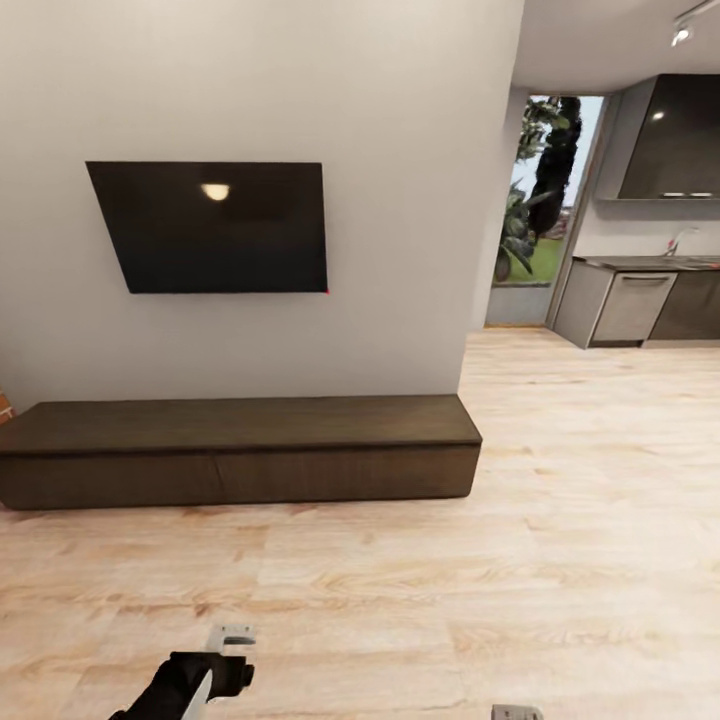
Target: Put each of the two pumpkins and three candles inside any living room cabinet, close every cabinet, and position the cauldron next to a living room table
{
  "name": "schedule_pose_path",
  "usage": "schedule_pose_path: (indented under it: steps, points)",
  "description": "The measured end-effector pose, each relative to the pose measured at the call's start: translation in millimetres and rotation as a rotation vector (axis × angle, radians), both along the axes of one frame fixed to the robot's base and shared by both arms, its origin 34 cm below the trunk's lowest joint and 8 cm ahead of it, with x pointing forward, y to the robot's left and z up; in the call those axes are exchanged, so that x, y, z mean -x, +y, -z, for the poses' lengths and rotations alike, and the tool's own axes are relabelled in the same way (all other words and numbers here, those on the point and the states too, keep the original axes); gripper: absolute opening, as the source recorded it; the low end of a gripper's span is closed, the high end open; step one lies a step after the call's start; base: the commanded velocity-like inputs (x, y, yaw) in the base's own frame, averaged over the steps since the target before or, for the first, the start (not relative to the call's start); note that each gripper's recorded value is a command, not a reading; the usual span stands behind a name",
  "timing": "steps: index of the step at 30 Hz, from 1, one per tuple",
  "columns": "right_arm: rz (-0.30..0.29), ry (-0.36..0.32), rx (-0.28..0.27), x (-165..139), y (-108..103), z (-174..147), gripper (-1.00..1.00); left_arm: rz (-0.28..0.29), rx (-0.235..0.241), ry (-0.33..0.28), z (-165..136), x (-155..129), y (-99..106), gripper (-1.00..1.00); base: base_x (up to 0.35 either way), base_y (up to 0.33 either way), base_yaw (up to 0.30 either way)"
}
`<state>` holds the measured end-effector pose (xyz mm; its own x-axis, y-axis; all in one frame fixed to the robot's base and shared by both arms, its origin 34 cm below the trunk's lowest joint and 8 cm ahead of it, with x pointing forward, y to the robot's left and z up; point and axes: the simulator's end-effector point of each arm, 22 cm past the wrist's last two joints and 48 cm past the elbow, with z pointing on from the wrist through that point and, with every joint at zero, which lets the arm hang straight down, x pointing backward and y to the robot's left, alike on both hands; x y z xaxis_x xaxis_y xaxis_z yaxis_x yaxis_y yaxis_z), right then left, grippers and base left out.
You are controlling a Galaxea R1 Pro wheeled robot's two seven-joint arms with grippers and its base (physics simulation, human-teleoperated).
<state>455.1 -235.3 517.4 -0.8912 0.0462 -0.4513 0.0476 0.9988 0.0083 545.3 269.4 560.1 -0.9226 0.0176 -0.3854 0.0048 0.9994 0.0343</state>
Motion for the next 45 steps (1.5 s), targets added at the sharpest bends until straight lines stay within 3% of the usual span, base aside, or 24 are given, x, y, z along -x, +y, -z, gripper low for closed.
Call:
schedule_pose_path:
  steps: [11,21,29,34,45]
  points:
    - [0.0,-0.031,-0.016,-8.2,6.7,-4.5,1.0,0.054,0.006,0.028,-22.8,-12.3,-21.6,1.0,0.168,0.0,0.0]
    - [0.002,0.009,-0.022,3.4,8.5,4.6,1.0,0.113,-0.003,0.034,-19.8,-11.5,-37.3,1.0,0.105,0.0,0.0]
    - [0.005,0.027,-0.023,9.5,8.0,10.0,1.0,0.109,0.01,0.02,-26.5,-19.8,-41.0,1.0,0.003,0.0,0.0]
    - [0.005,0.035,-0.023,12.1,8.0,12.6,1.0,0.102,0.014,0.049,-39.5,-23.0,-40.6,1.0,0.0,0.0,0.0]
    - [0.007,0.026,-0.023,11.5,8.1,27.1,1.0,0.093,0.028,-0.025,-57.5,-48.5,-42.8,1.0,0.0,0.0,0.0]
